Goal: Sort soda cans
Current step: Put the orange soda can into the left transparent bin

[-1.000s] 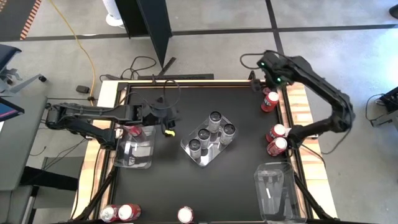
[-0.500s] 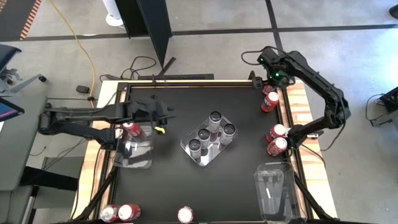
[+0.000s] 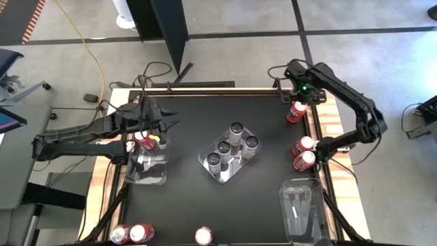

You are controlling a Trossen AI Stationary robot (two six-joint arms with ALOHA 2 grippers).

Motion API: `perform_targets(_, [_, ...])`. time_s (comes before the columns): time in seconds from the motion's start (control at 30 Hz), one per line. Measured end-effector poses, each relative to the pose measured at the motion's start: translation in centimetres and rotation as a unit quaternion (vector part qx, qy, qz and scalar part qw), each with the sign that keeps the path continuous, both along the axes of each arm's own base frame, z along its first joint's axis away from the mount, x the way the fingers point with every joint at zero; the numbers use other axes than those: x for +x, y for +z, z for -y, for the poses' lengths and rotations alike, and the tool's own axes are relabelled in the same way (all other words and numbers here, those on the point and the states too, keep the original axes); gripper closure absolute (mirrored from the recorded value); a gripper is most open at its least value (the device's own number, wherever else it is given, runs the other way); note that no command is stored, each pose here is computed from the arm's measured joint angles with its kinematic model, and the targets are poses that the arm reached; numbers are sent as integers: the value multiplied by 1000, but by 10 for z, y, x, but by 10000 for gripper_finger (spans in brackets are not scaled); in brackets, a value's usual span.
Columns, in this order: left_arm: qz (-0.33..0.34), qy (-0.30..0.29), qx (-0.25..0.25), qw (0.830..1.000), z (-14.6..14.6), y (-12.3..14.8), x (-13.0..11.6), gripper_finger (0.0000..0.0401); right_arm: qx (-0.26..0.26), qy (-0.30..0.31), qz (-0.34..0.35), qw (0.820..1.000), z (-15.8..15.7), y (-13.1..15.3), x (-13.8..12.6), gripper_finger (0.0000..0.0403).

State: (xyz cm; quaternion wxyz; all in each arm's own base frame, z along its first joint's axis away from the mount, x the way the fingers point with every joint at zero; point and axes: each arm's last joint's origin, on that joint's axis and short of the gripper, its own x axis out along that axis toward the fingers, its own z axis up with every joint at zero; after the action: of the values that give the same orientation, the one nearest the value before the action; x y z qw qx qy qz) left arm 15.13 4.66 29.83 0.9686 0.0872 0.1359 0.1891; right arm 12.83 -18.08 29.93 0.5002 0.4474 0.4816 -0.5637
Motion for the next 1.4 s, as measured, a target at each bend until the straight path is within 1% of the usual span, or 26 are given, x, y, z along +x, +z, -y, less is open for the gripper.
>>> perform_targets(0.13, [-1, 0, -2, 1000, 0, -1, 0, 258, 1, -19, -1, 1000, 1, -14, -9, 15])
perform_targets(0.27, [-1, 0, -3, 1000, 0, -1, 0, 258, -11, -19, 21, 1000, 4, -26, -11, 15])
perform_targets(0.4, [-1, 0, -3, 1000, 0, 0, 0, 258, -4, -23, 19, 1000, 8, -34, -13, 15])
perform_targets(0.5, [-1, 0, -3, 1000, 0, 0, 0, 258, -11, -30, 27, 999, 13, -37, -16, 15])
perform_targets(0.63, [0, 0, -3, 1000, 0, 0, 0, 258, 9, -40, 25, 999, 12, -45, -23, 15])
perform_targets(0.73, [-1, 0, -2, 1000, 0, 0, 0, 258, 4, -44, 30, 999, 15, -52, -25, 15])
perform_targets(0.9, [0, 0, -1, 1000, 0, 0, 0, 258, 5, -45, 30, 999, 15, -57, -26, 15])
perform_targets(1.0, [1, 0, -1, 1000, 0, 0, 0, 258, -9, -63, 40, 997, 18, -62, -26, 15])
perform_targets(1.07, [4, 0, 0, 1000, 0, 0, 0, 258, -8, -67, 40, 997, 17, -64, -26, 15])
perform_targets(1.4, [3, 0, 2, 1000, 0, 0, 0, 258, -15, -92, 44, 995, 19, -64, -29, 15])
